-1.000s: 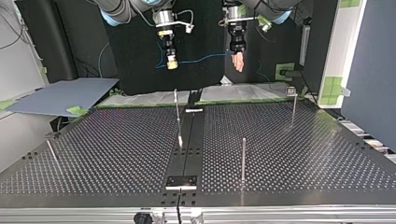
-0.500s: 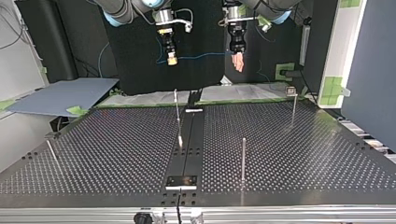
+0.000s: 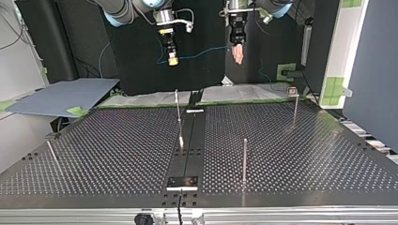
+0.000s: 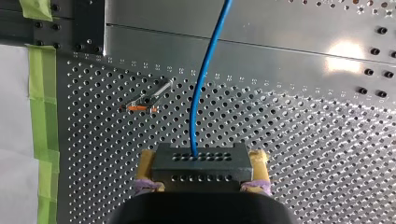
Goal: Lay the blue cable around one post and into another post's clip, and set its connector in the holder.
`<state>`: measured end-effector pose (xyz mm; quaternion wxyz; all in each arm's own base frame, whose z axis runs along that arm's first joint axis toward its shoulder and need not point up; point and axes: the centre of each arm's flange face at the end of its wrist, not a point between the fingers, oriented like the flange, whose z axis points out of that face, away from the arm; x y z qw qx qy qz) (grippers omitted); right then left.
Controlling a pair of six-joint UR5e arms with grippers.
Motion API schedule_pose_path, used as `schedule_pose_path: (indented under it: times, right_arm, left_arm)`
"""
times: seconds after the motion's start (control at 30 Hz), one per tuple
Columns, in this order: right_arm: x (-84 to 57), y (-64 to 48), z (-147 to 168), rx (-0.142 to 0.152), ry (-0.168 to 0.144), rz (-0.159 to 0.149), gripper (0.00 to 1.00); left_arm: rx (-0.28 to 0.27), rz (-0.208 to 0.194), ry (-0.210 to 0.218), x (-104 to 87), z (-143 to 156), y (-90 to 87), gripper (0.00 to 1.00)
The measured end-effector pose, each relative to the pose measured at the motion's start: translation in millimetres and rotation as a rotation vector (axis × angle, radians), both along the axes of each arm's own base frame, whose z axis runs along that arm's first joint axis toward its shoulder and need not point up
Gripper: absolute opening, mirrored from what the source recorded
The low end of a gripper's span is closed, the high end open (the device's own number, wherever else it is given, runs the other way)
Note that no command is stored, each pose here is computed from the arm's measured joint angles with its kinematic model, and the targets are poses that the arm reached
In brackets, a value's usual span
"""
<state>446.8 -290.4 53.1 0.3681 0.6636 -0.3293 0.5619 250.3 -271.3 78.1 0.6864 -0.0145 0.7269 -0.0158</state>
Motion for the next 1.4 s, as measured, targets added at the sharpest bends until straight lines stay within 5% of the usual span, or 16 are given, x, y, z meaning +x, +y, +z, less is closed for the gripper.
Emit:
schedule_pose_path:
  times: [0.23, 0.7, 0.87, 1.13, 1.4]
  right_arm:
    - [0.0, 0.0, 0, 0.000, 0.000, 0.000, 0.00]
    - [-3.7, -1.9, 2, 0.009, -0.004, -0.001, 0.00]
    - [-3.2, -11.0, 21, 0.021, -0.043, 0.009, 0.00]
    - [2.3, -17.1, 55, 0.037, -0.106, 0.031, 0.00]
    - [11.9, -35.5, 104, 0.009, -0.167, 0.030, 0.00]
  left_arm:
    - [0.025, -0.022, 0.035, -10.5, -3, -2.5, 1.00]
    - [0.003, -0.047, 0.025, -6.7, 6, -10.3, 1.00]
    - [-0.036, -0.062, 0.020, -4.9, 18, -14.2, 1.00]
    - [-0.075, -0.014, -0.005, 7.4, 45, -12.7, 1.00]
    - [-0.137, 0.025, -0.058, 28.9, 83, -19.3, 1.00]
